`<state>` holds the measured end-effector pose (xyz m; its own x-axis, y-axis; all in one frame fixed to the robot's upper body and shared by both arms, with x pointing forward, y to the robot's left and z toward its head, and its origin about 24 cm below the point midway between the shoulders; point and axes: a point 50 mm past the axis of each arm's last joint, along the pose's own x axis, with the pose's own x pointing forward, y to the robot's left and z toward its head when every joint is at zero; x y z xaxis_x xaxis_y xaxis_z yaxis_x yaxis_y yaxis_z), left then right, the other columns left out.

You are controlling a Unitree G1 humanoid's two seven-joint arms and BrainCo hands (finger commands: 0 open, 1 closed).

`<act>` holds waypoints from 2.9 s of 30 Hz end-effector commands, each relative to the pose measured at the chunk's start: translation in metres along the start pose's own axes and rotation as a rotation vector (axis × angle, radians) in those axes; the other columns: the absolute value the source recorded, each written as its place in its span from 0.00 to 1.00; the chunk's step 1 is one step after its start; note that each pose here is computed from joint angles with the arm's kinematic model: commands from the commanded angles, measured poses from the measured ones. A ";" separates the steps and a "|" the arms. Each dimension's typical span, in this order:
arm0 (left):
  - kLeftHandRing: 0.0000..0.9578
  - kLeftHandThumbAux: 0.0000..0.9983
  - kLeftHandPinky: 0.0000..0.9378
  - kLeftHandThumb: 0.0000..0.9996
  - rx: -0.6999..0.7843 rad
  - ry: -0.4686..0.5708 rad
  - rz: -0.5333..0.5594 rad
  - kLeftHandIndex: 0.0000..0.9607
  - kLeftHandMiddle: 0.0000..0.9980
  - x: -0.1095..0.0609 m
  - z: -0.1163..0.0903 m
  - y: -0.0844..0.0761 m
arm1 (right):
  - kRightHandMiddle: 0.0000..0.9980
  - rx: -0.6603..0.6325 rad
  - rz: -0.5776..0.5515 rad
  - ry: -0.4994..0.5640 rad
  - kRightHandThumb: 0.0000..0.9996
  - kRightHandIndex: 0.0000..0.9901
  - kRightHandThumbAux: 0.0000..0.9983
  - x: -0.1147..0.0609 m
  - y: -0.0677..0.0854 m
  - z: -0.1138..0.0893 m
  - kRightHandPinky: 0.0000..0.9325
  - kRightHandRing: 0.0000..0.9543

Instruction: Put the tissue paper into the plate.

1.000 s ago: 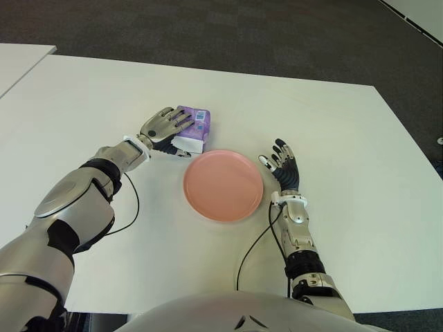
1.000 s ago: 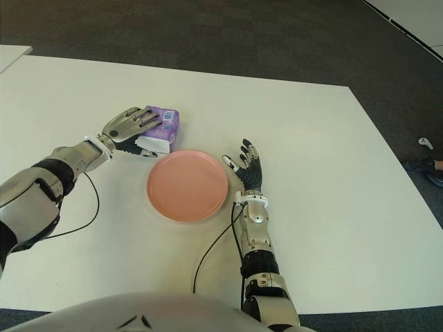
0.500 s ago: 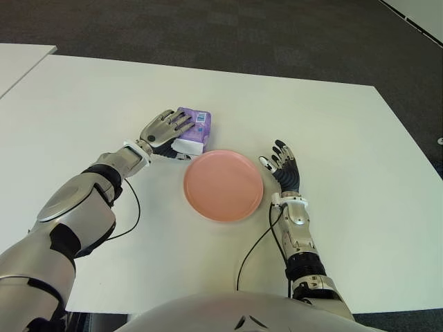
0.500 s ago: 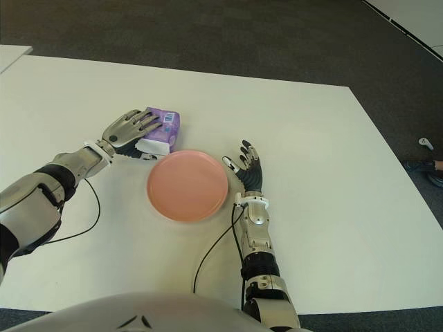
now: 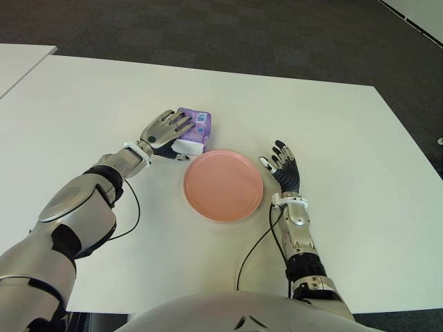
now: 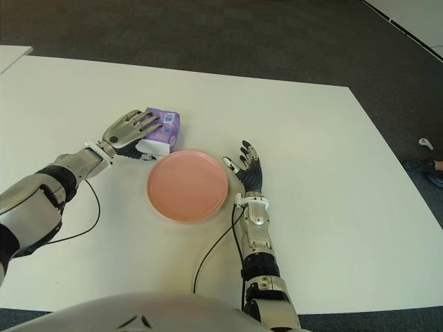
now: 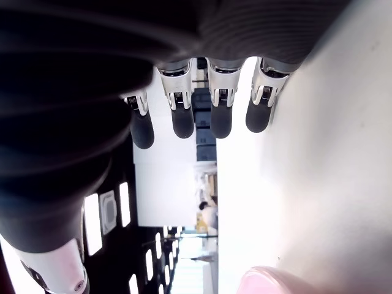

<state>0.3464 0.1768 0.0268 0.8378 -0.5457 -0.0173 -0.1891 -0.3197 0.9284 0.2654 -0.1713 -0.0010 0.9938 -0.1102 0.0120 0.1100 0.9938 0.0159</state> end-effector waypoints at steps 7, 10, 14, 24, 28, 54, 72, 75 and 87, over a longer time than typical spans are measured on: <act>0.00 0.34 0.00 0.30 0.049 -0.047 -0.069 0.00 0.00 -0.011 0.004 -0.013 | 0.13 -0.006 -0.007 0.136 0.20 0.15 0.78 -0.012 -0.002 -0.024 0.13 0.10; 0.00 0.35 0.00 0.31 0.042 -0.037 -0.067 0.00 0.00 -0.010 0.003 -0.012 | 0.13 -0.010 -0.008 0.136 0.21 0.15 0.78 -0.012 -0.002 -0.025 0.13 0.10; 0.00 0.36 0.00 0.32 0.034 -0.025 -0.061 0.00 0.00 -0.009 0.003 -0.011 | 0.13 -0.026 -0.008 0.136 0.23 0.14 0.78 -0.012 -0.003 -0.025 0.12 0.09; 0.10 0.39 0.16 0.38 0.031 -0.023 -0.027 0.03 0.07 -0.006 0.006 -0.009 | 0.11 -0.069 -0.003 0.140 0.24 0.14 0.74 -0.011 -0.004 -0.025 0.09 0.08; 0.36 0.46 0.42 0.47 0.054 -0.004 0.035 0.23 0.33 -0.003 0.008 -0.005 | 0.11 -0.072 0.004 0.144 0.25 0.14 0.74 -0.011 -0.004 -0.025 0.09 0.07; 0.91 0.70 0.94 0.74 -0.222 0.199 0.317 0.46 0.88 0.002 0.037 0.001 | 0.15 -0.099 -0.005 0.125 0.32 0.23 0.73 -0.010 -0.003 -0.022 0.11 0.10; 0.91 0.70 0.93 0.74 -0.294 0.280 0.287 0.46 0.88 -0.001 0.046 -0.007 | 0.17 -0.110 0.014 0.096 0.39 0.25 0.66 -0.010 -0.001 -0.018 0.17 0.13; 0.91 0.70 0.92 0.74 -0.306 0.289 0.276 0.46 0.88 -0.001 0.045 -0.008 | 0.17 -0.109 0.019 0.095 0.40 0.25 0.65 -0.010 -0.001 -0.018 0.18 0.14; 0.90 0.70 0.92 0.73 -0.338 0.323 0.319 0.46 0.87 -0.002 0.032 -0.003 | 0.18 -0.101 0.035 0.101 0.47 0.25 0.60 -0.010 -0.001 -0.017 0.19 0.15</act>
<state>0.3338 0.1449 0.0205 0.8638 -0.3151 0.3931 -0.3718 0.1277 0.9195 0.2665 -0.1692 0.0000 0.9971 -0.0742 0.0164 0.0753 0.9935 -0.0857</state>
